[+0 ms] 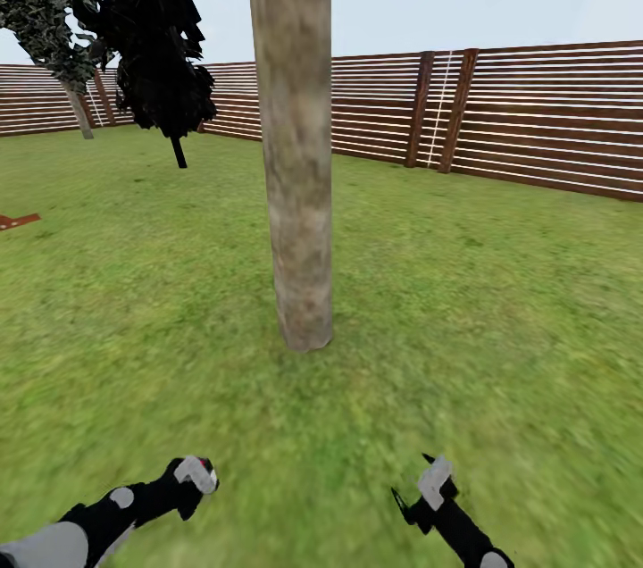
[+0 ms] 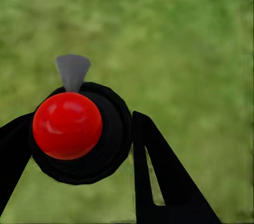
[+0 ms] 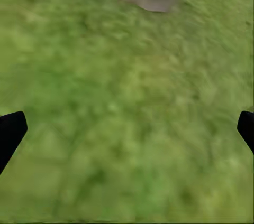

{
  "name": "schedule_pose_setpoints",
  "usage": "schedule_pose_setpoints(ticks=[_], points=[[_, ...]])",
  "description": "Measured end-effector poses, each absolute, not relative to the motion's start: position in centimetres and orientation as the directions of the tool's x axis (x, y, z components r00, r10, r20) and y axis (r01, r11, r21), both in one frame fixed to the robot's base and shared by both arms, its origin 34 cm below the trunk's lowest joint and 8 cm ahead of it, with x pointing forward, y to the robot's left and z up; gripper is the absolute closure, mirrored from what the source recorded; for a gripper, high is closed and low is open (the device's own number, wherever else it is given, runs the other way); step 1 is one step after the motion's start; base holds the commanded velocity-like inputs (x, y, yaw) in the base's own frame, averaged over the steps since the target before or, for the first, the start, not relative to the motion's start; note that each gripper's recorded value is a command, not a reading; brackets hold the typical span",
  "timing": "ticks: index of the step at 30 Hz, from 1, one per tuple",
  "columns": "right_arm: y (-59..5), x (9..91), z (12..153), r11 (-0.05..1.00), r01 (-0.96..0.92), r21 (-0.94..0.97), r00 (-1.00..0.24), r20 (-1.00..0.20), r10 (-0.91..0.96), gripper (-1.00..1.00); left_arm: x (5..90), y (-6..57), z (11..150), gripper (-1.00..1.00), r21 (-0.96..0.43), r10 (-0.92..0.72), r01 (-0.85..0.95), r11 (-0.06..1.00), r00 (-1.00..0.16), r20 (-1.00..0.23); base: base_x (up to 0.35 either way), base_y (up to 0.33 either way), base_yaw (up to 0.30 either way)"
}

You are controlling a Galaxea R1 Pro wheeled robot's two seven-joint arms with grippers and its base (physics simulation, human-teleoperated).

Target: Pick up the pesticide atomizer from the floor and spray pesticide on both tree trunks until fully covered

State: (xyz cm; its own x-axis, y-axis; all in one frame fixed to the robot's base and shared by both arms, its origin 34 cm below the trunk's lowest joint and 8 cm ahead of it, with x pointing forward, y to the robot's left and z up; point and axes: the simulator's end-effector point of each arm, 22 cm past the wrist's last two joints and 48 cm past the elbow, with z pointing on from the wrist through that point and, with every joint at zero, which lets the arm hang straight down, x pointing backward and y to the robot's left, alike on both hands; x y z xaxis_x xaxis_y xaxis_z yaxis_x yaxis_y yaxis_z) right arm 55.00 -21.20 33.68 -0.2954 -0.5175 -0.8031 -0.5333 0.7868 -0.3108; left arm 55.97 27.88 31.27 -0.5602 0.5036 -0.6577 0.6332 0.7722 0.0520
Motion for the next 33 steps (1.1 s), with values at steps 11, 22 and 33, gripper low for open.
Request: schedule_pose_setpoints(ticks=[11, 22, 33], points=[[-10.8, 57.1, 37.8, 0.554, -0.816, -0.166, -0.195, -0.823, -0.534, 1.0, 50.9, 24.0, 30.4, 1.0, -0.087, 0.721, 0.874, 0.478, -0.447, -0.53, 0.0, 0.0, 0.0], [-4.1, 54.7, 39.3, 0.375, -0.921, -0.103, -0.119, -0.843, -0.524, 1.0, 50.1, 20.2, 31.0, 1.0, -0.145, 0.752, 0.913, 0.382, -0.398, -0.526, 0.0, 0.0, 0.0], [-0.1, 53.1, 40.0, 0.289, -0.952, -0.098, -0.069, -0.853, -0.518, 1.0, 48.8, 15.1, 30.9, 1.0, -0.156, 0.789, 0.952, 0.265, -0.307, -0.533, 0.0, 0.0, 0.0]])
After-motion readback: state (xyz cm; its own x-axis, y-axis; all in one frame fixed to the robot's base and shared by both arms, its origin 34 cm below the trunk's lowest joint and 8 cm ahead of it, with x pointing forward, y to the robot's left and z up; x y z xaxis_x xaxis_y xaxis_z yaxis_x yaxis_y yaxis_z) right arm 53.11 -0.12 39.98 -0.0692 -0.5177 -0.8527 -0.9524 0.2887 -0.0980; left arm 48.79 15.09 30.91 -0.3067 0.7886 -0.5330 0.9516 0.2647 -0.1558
